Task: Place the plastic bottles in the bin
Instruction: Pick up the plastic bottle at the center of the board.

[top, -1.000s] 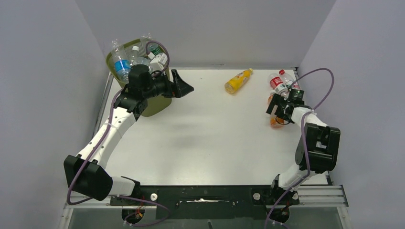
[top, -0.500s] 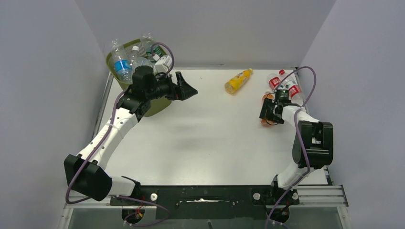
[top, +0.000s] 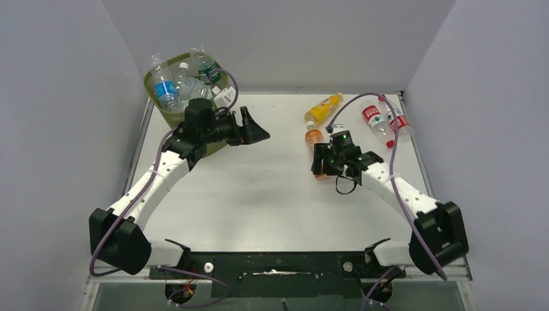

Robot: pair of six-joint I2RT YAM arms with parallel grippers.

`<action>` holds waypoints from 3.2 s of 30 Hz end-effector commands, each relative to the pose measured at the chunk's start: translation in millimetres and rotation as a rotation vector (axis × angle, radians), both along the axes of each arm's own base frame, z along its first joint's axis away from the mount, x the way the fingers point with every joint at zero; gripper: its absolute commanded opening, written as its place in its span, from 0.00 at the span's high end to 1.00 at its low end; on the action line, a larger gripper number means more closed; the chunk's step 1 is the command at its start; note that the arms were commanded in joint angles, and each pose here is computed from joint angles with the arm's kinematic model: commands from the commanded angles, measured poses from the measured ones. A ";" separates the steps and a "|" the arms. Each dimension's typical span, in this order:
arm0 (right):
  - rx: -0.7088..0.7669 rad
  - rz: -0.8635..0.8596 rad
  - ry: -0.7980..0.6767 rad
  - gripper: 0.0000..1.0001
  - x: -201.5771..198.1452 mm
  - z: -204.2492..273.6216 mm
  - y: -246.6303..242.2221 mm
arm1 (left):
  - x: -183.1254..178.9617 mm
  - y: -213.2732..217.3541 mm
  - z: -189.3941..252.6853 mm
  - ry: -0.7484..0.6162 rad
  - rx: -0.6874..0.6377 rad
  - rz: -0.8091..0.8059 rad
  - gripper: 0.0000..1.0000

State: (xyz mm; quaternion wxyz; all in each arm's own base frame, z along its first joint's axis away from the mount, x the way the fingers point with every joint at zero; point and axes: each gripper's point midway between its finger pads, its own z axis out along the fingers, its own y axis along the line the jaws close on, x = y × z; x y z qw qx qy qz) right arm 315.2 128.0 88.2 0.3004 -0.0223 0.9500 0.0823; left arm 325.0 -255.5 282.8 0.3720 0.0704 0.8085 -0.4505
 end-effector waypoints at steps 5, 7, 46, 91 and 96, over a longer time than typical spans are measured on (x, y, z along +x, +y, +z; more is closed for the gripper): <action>0.329 0.038 -0.119 0.51 -71.3 67.0 66.0 | -22.6 -9.0 21.2 0.035 -0.199 -0.037 0.14; 0.388 0.067 -0.145 0.51 -83.6 81.4 76.5 | -22.8 -9.8 22.2 0.055 -0.224 -0.024 0.14; 0.528 0.185 -0.221 0.49 -93.7 137.7 106.0 | -29.2 -43.3 25.7 0.040 -0.334 -0.045 0.14; 0.590 0.344 -0.283 0.49 -117.5 189.6 169.7 | -29.7 -52.2 35.9 -0.040 -0.111 0.027 0.35; 0.591 0.339 -0.287 0.49 -119.3 187.1 167.0 | -32.7 -56.6 34.5 -0.032 -0.106 0.015 0.54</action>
